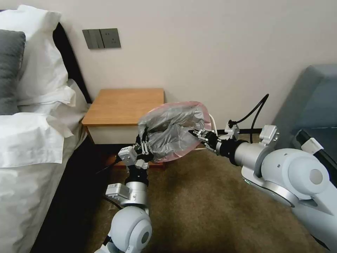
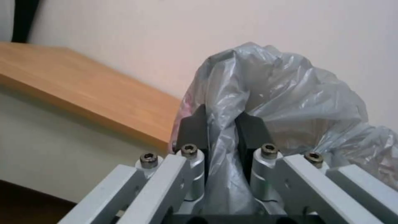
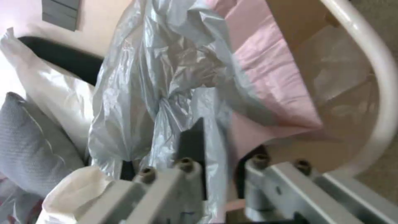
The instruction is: Pick up the garbage bag from the table and place it over the trash can.
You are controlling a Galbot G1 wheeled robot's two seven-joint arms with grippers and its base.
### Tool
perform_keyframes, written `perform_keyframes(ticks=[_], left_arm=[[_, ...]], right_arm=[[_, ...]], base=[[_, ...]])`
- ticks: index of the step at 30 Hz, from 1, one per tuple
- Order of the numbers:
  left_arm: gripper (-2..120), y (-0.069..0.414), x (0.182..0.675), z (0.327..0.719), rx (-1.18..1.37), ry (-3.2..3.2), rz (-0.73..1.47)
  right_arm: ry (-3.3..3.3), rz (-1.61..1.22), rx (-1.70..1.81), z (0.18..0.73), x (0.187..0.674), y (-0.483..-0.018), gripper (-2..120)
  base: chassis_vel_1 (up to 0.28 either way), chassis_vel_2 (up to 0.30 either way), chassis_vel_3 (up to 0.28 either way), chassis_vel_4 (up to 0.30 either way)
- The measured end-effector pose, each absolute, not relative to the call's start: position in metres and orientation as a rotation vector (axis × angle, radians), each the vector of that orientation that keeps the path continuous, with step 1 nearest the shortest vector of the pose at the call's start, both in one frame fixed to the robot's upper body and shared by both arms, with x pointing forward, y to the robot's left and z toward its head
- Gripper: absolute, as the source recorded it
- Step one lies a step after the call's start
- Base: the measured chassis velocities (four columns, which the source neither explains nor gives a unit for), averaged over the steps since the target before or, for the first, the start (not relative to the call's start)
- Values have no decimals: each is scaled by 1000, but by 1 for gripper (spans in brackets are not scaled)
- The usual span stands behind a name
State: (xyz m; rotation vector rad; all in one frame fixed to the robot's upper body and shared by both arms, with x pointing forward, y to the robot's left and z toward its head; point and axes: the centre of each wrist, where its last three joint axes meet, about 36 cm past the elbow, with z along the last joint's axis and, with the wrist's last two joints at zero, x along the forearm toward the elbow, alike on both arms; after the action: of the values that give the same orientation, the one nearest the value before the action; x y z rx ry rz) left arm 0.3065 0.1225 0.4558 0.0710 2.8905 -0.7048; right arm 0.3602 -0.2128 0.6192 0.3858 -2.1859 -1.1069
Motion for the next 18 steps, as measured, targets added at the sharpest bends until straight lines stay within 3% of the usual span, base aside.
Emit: perform_keyframes(ticks=[3, 18], left_arm=[[11, 122, 307, 455, 66, 2893, -711], [11, 123, 311, 456, 22, 2939, -805]], right_arm=[[-2200, -1092, 403, 617, 356, -214, 0], [-2251, -999, 492, 607, 314, -216, 0]], base=[[0, 0, 0, 0], [0, 0, 0, 0]])
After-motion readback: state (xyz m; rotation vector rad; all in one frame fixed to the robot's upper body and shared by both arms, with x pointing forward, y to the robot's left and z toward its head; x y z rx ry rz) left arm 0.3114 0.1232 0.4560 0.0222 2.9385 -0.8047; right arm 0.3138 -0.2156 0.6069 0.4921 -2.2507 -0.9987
